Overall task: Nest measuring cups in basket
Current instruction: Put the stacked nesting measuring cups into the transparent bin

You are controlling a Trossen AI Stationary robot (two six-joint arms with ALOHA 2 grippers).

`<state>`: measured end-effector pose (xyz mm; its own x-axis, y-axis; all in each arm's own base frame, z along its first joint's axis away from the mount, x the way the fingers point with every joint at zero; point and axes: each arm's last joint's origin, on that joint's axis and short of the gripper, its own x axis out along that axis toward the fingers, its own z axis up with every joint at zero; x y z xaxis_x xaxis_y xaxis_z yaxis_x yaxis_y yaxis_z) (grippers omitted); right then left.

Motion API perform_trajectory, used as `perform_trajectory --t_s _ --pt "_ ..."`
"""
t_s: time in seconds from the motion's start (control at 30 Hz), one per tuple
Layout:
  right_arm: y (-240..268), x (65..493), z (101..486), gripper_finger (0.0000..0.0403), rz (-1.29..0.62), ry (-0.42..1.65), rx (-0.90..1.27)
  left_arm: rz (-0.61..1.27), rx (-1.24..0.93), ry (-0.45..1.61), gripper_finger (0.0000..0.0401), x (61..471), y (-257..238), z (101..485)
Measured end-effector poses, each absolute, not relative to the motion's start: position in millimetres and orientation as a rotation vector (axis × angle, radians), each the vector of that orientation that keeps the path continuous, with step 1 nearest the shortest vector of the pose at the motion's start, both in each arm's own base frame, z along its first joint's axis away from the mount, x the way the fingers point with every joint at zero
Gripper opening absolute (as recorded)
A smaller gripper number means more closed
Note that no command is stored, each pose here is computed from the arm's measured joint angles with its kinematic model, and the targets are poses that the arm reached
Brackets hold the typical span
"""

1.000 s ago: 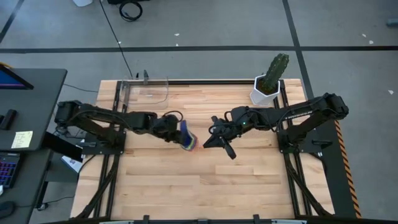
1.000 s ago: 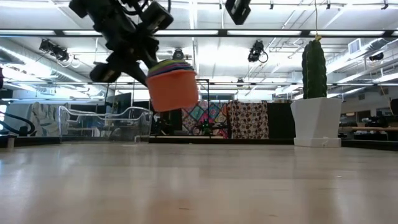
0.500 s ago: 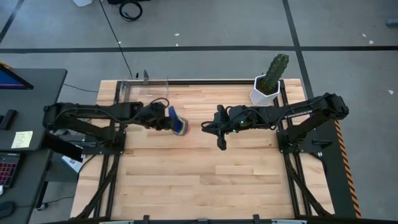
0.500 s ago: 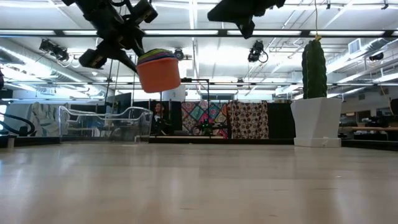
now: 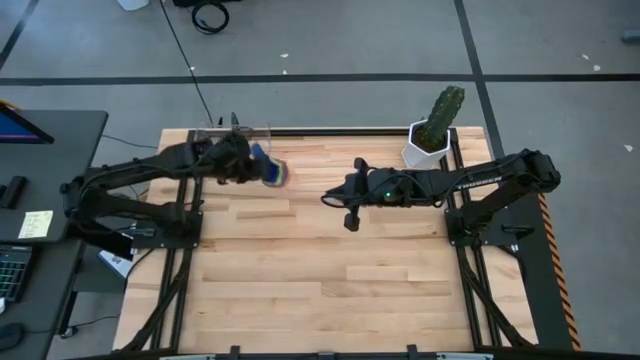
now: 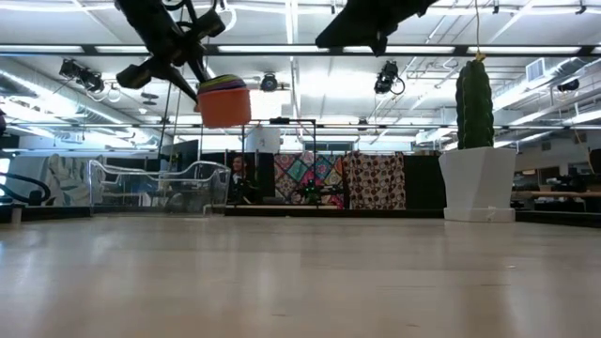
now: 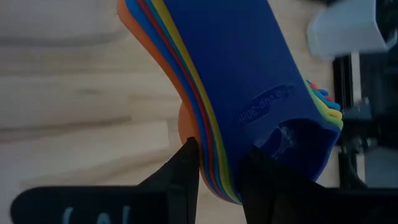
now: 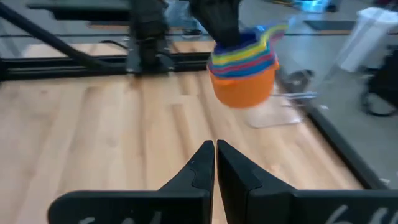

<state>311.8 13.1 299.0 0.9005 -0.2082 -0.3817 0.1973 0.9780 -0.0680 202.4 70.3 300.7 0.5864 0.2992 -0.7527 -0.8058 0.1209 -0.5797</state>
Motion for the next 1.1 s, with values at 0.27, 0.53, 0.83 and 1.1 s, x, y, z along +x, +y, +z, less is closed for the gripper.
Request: perform_trajectory --t_s 0.27,0.53,0.83,1.1 --pt "7.4 311.2 298.7 0.0023 -0.288 0.405 -0.079 1.014 -1.192 0.469 0.0087 185.3 94.5 321.9" --pt "7.4 311.3 299.0 0.0023 -0.287 0.403 -0.086 1.16 -1.223 0.448 0.0086 167.5 113.5 323.7" --pt "7.4 311.3 298.9 0.0023 -0.283 0.406 -0.103 1.315 -1.277 0.384 0.0086 145.9 137.6 320.1" --pt "7.1 311.4 299.2 0.0023 -0.284 0.411 -0.158 1.399 -1.366 0.305 0.0086 125.1 156.9 319.7"
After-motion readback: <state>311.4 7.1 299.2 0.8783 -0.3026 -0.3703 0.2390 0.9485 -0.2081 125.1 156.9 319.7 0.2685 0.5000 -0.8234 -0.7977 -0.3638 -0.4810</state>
